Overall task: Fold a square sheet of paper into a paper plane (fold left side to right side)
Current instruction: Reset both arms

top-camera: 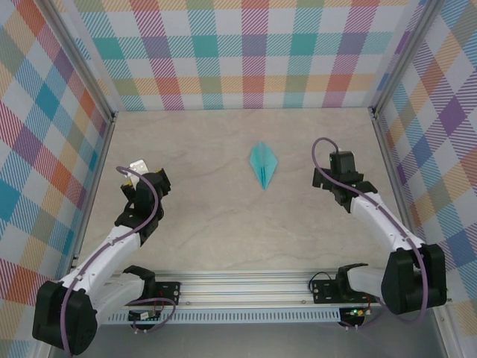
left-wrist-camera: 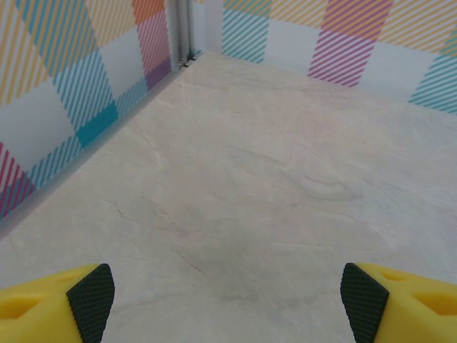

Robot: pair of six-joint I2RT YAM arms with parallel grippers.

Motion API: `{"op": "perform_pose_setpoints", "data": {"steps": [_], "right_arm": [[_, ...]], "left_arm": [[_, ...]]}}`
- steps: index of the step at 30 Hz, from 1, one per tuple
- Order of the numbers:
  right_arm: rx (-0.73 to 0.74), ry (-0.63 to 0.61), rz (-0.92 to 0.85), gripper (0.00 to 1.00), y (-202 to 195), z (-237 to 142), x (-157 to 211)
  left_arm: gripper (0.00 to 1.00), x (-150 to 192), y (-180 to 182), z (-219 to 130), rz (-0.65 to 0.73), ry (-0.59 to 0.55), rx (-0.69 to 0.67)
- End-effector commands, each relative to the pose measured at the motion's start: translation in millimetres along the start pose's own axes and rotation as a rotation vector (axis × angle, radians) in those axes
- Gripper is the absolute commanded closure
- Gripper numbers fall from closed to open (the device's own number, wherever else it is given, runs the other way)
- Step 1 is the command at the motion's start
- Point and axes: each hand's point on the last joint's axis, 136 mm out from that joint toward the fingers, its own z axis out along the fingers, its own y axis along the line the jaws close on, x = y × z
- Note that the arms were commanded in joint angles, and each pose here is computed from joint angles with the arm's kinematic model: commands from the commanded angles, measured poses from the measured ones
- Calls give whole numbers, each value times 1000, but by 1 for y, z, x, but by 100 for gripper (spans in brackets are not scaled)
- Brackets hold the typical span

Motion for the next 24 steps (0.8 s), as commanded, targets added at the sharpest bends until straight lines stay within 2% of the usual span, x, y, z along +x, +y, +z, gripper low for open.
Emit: {"op": "perform_pose_setpoints", "data": {"steps": [1, 6, 10, 13, 14, 17, 20, 22, 24], "right_arm": [[5, -173, 99, 0, -7, 18, -25], [-21, -223, 19, 0, 3, 51, -25], [-58, -259, -15, 0, 10, 67, -27], [-147, -299, -52, 0, 22, 74, -26], [-165, -286, -50, 0, 22, 73, -25], [-237, -357, -59, 0, 28, 63, -25], [-298, -375, -40, 0, 28, 63, -18], [-326, -399, -49, 0, 30, 62, -15], [-334, -391, -44, 0, 30, 63, -15]], "left_arm": [[15, 4, 16, 14, 46, -41, -92], [15, 21, 1, 36, 122, -25, -47], [15, 34, -13, 51, 134, -34, 22], [15, 42, -17, 60, 108, -48, 68], [15, 44, -19, 63, 101, -57, 85], [15, 45, -27, 67, 103, -72, 152], [15, 60, -34, 73, 105, -78, 220], [15, 70, -46, 78, 136, -62, 276], [13, 76, -49, 86, 158, 10, 275]]}}
